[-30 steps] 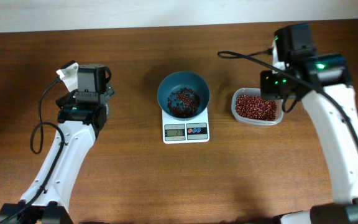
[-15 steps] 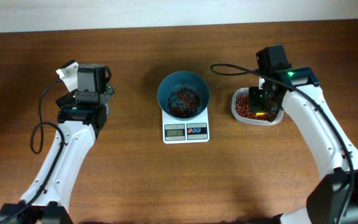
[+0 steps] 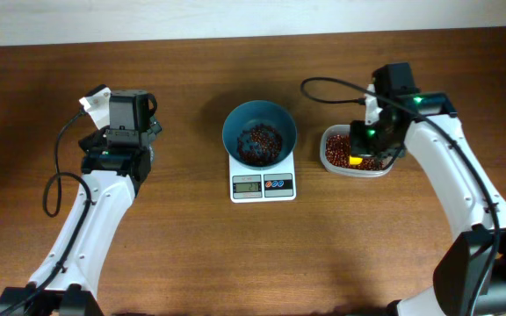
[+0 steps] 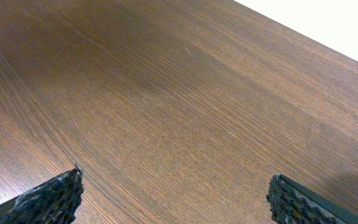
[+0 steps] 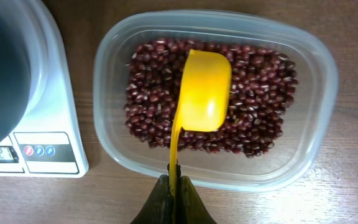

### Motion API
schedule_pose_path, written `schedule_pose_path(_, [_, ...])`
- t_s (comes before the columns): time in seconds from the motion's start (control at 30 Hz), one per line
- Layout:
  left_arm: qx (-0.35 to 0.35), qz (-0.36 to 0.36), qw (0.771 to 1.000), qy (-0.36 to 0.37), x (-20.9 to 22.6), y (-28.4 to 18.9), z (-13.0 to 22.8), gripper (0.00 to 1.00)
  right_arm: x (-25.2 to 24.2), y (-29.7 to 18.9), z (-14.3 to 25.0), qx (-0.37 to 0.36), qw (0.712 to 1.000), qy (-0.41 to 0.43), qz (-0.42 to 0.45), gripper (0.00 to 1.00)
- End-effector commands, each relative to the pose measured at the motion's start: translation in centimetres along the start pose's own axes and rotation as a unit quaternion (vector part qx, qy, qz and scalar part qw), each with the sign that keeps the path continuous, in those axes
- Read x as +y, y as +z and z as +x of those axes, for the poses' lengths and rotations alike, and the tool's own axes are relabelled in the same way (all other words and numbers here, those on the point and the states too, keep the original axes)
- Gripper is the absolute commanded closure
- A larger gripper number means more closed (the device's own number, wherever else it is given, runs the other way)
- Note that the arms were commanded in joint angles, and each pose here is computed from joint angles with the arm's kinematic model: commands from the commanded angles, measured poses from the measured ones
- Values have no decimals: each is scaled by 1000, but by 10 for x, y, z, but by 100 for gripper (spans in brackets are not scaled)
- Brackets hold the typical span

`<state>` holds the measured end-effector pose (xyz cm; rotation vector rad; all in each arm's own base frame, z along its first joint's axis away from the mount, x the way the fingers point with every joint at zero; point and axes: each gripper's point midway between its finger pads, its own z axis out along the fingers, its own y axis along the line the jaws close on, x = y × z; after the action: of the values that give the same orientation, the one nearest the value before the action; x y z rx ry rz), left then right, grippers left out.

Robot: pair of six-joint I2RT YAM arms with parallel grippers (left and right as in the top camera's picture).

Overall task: Scoop item into bowl and weigh 50g on scale
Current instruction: 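Return the scoop to the bean tub and scoop more beans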

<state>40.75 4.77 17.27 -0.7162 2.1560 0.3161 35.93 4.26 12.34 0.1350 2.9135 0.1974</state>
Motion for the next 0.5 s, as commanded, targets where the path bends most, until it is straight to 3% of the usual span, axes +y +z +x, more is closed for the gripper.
schedule_pose_path(0.0, [-2, -2, 1000, -8, -1, 2, -3, 1, -12, 0, 1, 5, 1000, 23, -13, 96])
schedule_pose_path(0.47, [-2, -2, 1000, -8, -1, 2, -3, 1, -28, -14, 0, 8, 990, 58, -132, 96])
